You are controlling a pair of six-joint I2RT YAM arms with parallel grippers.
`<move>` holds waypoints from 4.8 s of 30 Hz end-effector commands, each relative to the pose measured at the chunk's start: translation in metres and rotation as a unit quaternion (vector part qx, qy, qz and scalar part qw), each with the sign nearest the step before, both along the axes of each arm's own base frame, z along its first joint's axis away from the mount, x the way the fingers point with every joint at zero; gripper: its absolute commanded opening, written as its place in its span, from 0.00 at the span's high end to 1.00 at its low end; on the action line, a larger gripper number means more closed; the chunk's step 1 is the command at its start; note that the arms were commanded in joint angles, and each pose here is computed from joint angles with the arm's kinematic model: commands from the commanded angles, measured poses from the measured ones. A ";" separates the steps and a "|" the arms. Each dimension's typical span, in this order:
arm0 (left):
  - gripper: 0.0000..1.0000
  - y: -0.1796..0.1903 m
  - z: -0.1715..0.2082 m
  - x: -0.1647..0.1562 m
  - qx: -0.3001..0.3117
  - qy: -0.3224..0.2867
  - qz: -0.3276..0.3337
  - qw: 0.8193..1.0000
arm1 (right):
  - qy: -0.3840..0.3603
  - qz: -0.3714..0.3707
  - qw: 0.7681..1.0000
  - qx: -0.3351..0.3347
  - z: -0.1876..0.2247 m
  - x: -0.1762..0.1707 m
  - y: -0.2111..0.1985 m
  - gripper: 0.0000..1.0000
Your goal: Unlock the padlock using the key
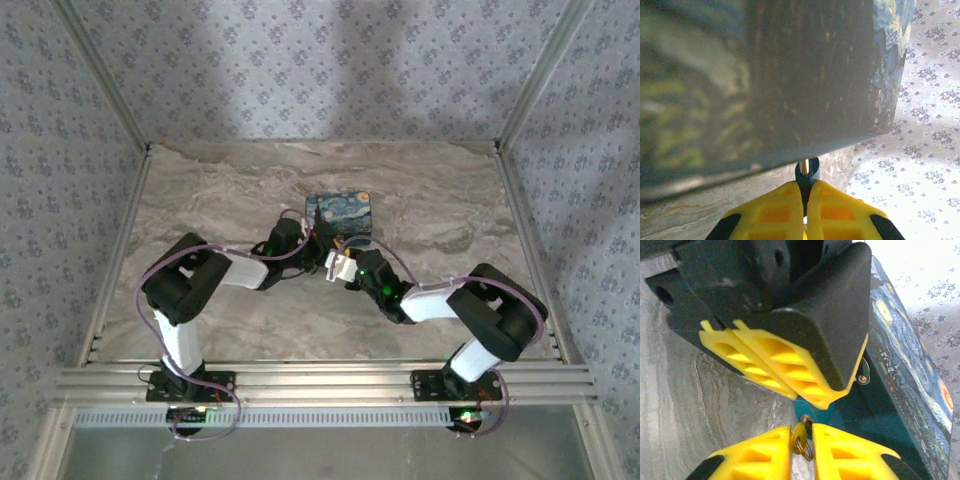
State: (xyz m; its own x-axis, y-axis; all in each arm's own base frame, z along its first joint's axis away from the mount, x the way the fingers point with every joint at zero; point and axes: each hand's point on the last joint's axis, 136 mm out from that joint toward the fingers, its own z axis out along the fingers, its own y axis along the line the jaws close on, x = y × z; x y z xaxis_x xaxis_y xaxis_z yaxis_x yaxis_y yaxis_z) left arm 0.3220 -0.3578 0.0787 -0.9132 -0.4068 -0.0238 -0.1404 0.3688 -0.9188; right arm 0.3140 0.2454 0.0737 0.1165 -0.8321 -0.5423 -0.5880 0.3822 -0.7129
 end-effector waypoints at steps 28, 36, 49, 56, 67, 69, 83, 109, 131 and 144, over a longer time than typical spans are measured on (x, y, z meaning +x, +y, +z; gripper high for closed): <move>0.93 -0.010 0.008 -0.008 -0.020 0.013 -0.020 1.000 | 0.002 -0.055 0.997 0.060 0.029 0.016 0.010 1.00; 0.93 -0.011 0.006 -0.010 -0.020 0.014 -0.022 0.999 | 0.048 -0.084 0.985 0.143 0.025 0.017 0.014 1.00; 0.94 -0.013 0.002 -0.011 -0.017 0.018 -0.023 0.999 | 0.136 -0.103 0.947 0.272 0.015 0.014 0.013 1.00; 0.94 -0.013 0.004 -0.010 -0.018 0.016 -0.022 0.999 | 0.138 -0.106 0.947 0.270 0.013 0.014 0.012 1.00; 0.76 -0.003 0.015 -0.009 0.006 -0.010 -0.021 1.000 | 0.141 -0.112 0.947 0.267 0.009 0.012 0.008 1.00; 0.73 0.003 0.018 -0.009 0.015 -0.015 -0.017 1.000 | 0.142 -0.114 0.946 0.268 0.008 0.011 0.007 1.00; 0.40 0.076 0.035 -0.003 0.113 -0.052 0.034 0.992 | 0.233 -0.139 0.882 0.386 0.016 0.003 0.005 1.00; 0.22 0.078 0.035 0.078 0.143 -0.054 -0.038 0.988 | 0.459 -0.254 0.628 0.574 -0.021 -0.007 -0.001 1.00; 0.37 0.084 -0.030 0.061 0.176 -0.001 -0.058 0.983 | 0.439 -0.262 0.663 0.546 -0.015 -0.008 -0.022 0.67; 0.41 0.079 -0.034 0.031 0.185 0.002 -0.067 0.980 | 0.387 -0.154 0.719 0.557 0.037 0.036 -0.030 0.52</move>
State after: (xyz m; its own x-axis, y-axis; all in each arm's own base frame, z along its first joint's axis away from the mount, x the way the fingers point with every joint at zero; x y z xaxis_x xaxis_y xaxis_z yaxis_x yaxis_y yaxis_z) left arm 0.3809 -0.2865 0.0734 -0.9387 -0.2649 -0.2206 0.0028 0.6341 -0.7732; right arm 0.3377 0.2156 0.1011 -0.7116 0.2768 -0.6458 -0.3402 0.6685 0.6614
